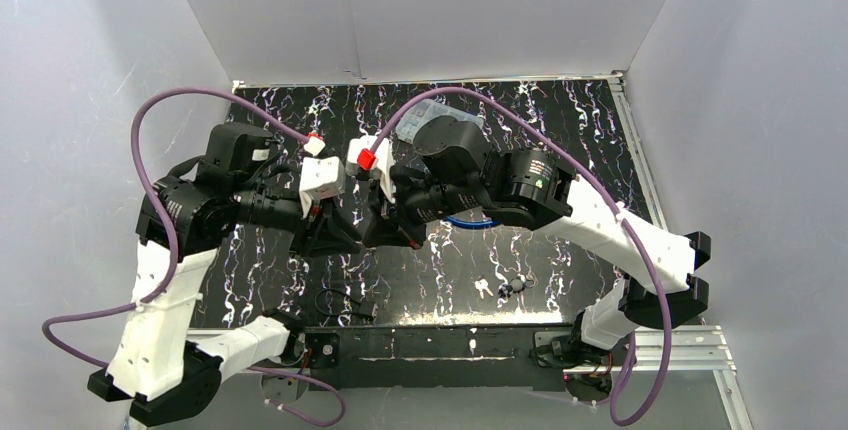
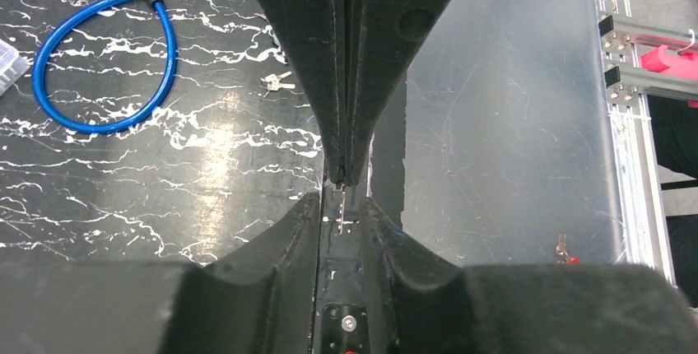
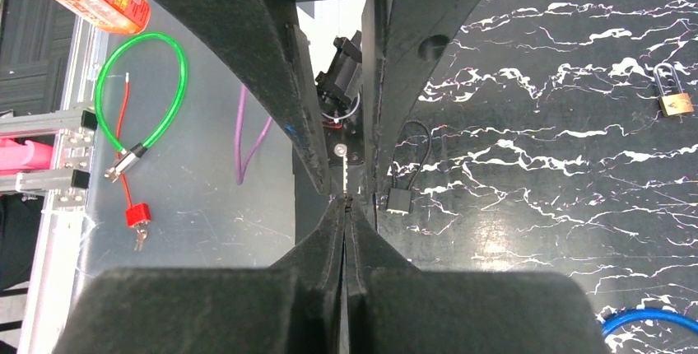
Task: Unlock with the key
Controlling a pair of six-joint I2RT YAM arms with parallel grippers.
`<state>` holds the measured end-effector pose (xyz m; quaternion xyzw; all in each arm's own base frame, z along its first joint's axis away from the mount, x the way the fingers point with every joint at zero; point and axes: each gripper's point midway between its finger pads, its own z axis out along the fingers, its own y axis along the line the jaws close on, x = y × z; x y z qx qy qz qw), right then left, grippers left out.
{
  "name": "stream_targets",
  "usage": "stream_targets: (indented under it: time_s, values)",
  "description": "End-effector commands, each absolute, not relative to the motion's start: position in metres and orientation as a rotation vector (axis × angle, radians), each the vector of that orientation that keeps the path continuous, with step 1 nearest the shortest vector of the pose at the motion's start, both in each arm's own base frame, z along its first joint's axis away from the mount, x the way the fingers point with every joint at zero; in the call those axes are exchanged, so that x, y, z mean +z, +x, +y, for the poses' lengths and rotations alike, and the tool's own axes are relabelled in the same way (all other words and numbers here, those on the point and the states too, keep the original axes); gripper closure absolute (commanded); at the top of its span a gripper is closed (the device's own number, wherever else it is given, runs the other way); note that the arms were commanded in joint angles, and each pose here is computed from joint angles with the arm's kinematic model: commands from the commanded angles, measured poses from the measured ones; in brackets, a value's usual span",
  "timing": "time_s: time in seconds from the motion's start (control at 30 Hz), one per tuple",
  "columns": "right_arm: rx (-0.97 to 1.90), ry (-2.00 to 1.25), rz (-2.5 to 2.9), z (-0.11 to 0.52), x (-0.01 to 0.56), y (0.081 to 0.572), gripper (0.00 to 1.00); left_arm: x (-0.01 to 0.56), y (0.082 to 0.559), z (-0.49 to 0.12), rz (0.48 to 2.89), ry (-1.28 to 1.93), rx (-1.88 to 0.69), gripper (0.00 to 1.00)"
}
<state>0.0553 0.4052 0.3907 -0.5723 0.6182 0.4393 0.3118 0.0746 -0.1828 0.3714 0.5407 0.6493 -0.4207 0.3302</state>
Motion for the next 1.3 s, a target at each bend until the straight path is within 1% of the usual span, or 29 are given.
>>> stream_targets:
  time_s: [0.0,0.13,0.2,0.23,0.27,0.3,0.33,0.67,0.7,0.73,0.77,0.8,0.83,0.87,0.97,1.07,1.17,1.27]
  values:
    - [1.166,-1.504,1.579,0.4,0.405,0.052,0.99,0.376,0.066,-0.178,1.67,1.438,-1.082,0.74]
    - [1.171,-1.511,1.582,0.4,0.403,0.051,0.99,0.376,0.066,-0.177,1.651,1.448,-1.06,0.75]
    - [1.172,-1.513,1.582,0.401,0.403,0.051,0.99,0.377,0.066,-0.177,1.629,1.449,-1.051,0.77]
    - [1.175,-1.513,1.579,0.401,0.404,0.051,0.99,0.378,0.065,-0.177,1.618,1.449,-1.05,0.81]
    - [1.177,-1.516,1.578,0.402,0.404,0.05,0.99,0.379,0.065,-0.177,1.612,1.451,-1.051,0.87]
    - [1.177,-1.516,1.578,0.403,0.404,0.05,0.99,0.38,0.064,-0.177,1.605,1.452,-1.051,0.95]
    - [1.178,-1.516,1.578,0.404,0.404,0.051,0.99,0.381,0.064,-0.177,1.599,1.456,-1.05,1.0]
    - [1.206,-1.508,1.546,0.41,0.414,0.049,0.99,0.379,0.066,-0.178,1.6,1.452,-1.051,1.0]
    - [1.209,-1.502,1.543,0.41,0.416,0.049,0.94,0.377,0.068,-0.178,1.608,1.44,-1.041,1.0]
    - [1.21,-1.495,1.539,0.411,0.417,0.05,0.81,0.377,0.071,-0.178,1.609,1.431,-1.028,1.0]
    - [1.212,-1.476,1.537,0.41,0.419,0.05,0.65,0.377,0.073,-0.178,1.612,1.422,-1.017,1.0]
    - [1.208,-1.457,1.533,0.412,0.419,0.053,0.47,0.376,0.075,-0.178,1.614,1.414,-1.008,1.0]
    - [1.208,-1.427,1.527,0.41,0.422,0.055,0.38,0.377,0.075,-0.178,1.604,1.412,-1.004,1.0]
    - [1.209,-1.395,1.524,0.407,0.422,0.057,0.36,0.378,0.074,-0.178,1.593,1.41,-1.003,1.0]
    - [1.254,-1.252,1.491,0.399,0.439,0.07,0.34,0.38,0.075,-0.18,1.585,1.385,-1.009,1.0]
    - [1.369,-1.125,1.453,0.388,0.458,0.083,0.32,0.381,0.076,-0.181,1.582,1.38,-1.005,1.0]
    - [1.451,-1.101,1.438,0.379,0.462,0.083,0.31,0.383,0.076,-0.18,1.582,1.375,-1.005,1.0]
    - [1.421,-1.108,1.464,0.38,0.457,0.087,0.3,0.381,0.079,-0.18,1.595,1.371,-0.989,1.0]
